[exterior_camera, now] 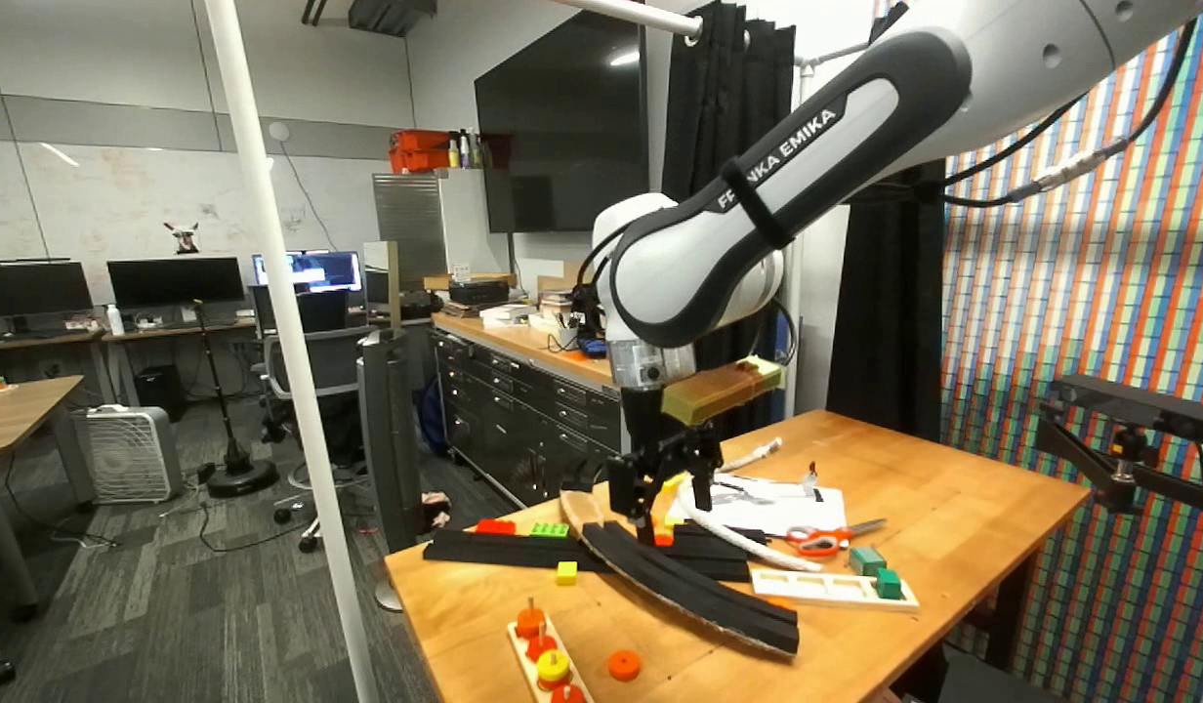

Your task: Remove the yellow ring from the wooden board

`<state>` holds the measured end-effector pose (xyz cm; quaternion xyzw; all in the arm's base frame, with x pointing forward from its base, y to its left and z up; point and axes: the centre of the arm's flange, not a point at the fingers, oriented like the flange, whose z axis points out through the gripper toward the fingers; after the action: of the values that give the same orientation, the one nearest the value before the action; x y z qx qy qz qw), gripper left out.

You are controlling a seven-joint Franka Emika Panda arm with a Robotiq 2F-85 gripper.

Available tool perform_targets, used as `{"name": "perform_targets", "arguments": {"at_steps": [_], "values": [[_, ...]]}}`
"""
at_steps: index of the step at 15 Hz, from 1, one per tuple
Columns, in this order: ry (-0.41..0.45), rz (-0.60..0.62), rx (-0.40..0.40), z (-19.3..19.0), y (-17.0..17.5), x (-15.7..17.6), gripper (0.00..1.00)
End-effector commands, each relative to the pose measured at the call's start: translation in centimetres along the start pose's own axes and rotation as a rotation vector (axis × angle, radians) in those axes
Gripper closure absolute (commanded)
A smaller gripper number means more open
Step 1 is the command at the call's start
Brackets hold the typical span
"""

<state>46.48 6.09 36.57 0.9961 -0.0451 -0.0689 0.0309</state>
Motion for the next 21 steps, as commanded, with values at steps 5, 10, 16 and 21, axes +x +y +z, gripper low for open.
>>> {"name": "perform_targets", "arguments": {"at_steps": [5,10,16,21], "values": [[0.182,0.053,-0.008,8.7,-8.1,-2.0,0.0],[0.251,0.085,0.02,8.8,-10.5,-1.5,0.0],[0.297,0.09,0.08,8.6,-10.4,1.3,0.0],[0.292,0.082,0.107,9.9,-11.0,4.1,0.0]]}}
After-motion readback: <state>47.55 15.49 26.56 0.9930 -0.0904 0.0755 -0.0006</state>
